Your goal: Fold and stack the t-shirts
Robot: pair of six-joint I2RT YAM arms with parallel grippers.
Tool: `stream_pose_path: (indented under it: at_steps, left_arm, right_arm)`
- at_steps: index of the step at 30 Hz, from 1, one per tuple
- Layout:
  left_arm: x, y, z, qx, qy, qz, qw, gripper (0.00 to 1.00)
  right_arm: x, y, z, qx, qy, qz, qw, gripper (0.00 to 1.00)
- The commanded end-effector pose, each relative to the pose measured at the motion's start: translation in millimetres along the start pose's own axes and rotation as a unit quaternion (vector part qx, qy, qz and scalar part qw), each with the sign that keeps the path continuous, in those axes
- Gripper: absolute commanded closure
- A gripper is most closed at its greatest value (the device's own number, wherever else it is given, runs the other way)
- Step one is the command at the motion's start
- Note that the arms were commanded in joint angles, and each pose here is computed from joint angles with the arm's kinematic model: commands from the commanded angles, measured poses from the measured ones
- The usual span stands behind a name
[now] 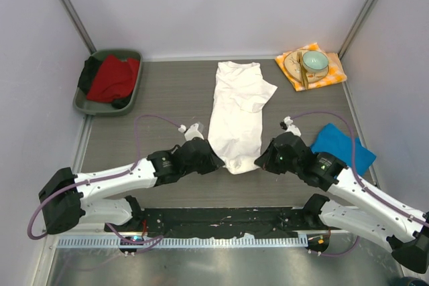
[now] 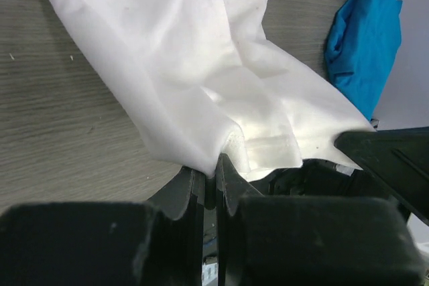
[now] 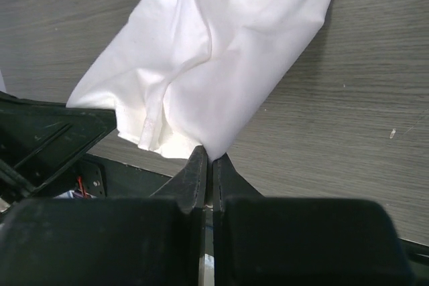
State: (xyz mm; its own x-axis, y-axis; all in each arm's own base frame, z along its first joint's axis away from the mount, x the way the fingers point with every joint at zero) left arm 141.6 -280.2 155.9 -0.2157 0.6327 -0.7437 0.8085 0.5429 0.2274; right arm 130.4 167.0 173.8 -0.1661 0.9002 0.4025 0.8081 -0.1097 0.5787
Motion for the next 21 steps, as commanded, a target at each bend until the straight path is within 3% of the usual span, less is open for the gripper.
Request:
stream_pose_path:
  at_steps: [1,21]
  left_arm:
    - [-18.3,15.8,-0.7,-0.013,-0.016,0.007,1.0,0.96]
    - [-63.9,80.7,50.1,-0.029,-0.027,-0.014,0.999,0.96]
  right_arm:
    - [3.9,24.0,-17.2,-0.051,-0.013,-0.003,0.999,0.99]
    - [-1.5,93.8,16.3,-0.149,-0.129,-0.042,0.98,0.99]
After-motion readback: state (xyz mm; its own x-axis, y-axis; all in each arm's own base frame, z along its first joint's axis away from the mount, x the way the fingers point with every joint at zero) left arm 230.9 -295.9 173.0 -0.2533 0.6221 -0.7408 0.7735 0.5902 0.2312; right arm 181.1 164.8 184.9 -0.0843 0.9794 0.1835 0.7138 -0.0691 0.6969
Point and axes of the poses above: each gripper's point midway between its finger pads, its own z axis out along the fingers, its own x axis along the line the jaws close on, y = z × x, the point moved 5 cm from there along -z, back along the fingers, and after that the axes turned 15 degrees about -z, right-handed, at the moved point
